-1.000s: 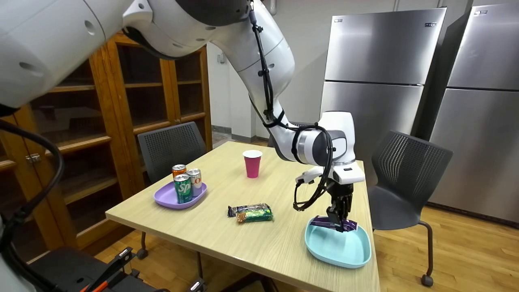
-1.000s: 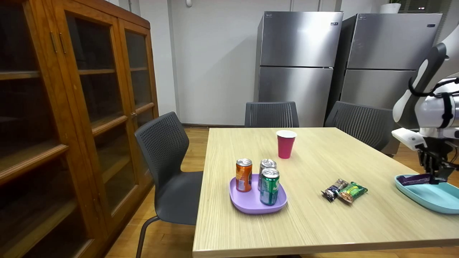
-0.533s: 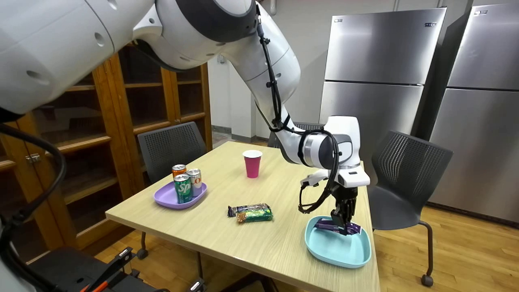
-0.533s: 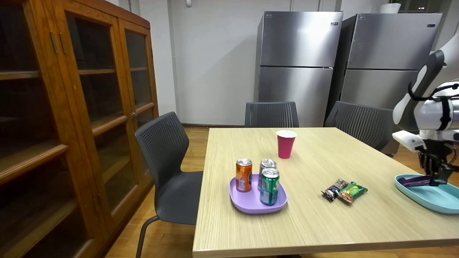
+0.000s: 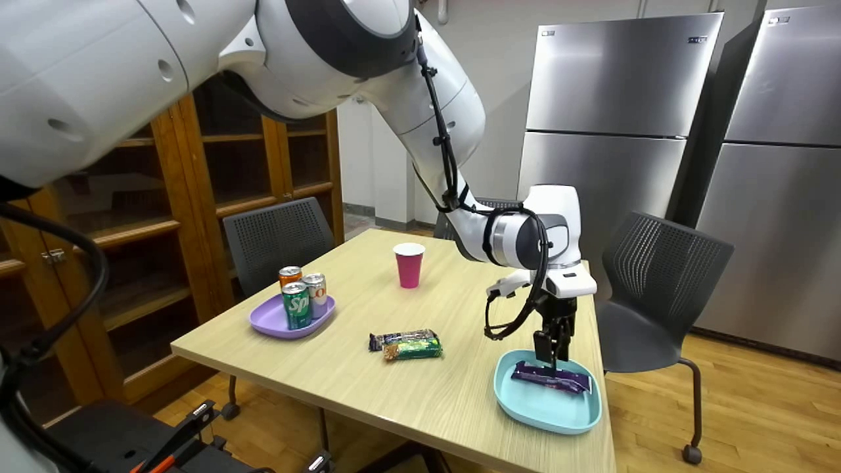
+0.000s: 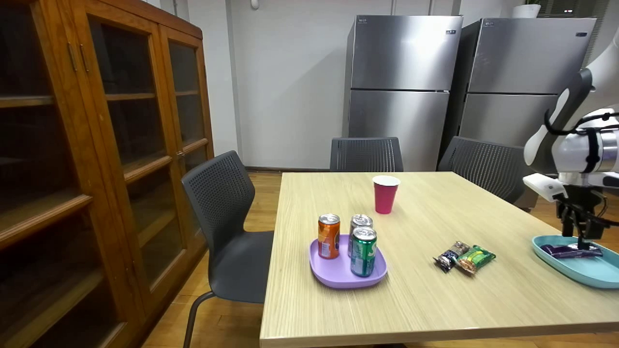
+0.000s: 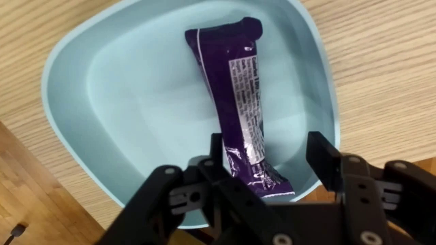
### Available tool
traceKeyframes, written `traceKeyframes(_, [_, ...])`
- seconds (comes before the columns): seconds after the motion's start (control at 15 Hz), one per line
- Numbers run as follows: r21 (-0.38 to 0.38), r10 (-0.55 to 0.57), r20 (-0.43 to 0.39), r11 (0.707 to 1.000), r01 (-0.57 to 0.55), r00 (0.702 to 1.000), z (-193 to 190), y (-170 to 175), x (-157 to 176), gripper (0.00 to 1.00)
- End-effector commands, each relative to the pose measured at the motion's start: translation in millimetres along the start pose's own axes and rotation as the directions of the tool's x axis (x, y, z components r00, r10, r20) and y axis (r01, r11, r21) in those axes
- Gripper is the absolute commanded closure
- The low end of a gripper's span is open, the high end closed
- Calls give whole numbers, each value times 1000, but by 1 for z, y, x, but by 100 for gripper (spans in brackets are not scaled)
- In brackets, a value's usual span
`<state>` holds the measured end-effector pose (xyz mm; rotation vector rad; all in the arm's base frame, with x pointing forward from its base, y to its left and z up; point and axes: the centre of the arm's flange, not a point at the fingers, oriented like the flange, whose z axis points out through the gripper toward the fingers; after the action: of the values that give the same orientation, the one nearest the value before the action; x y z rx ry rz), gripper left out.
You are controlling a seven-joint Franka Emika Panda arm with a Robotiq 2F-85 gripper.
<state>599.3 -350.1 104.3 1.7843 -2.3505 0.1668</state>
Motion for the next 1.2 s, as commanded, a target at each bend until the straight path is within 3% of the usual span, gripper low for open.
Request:
traceKeyframes(0.0, [24,-14,13,1000,14,1000,-26,-3,-19,3])
traceKeyframes(0.6, [41,-226,15,973,225,974,-62,0,-109,0])
traceKeyframes(0.8, [27,-339,-2,940,339,941,-66,5,-142,0])
traceKeyframes(1.13, [-5,-528,-16,849,528,849,-64,20,-191,0])
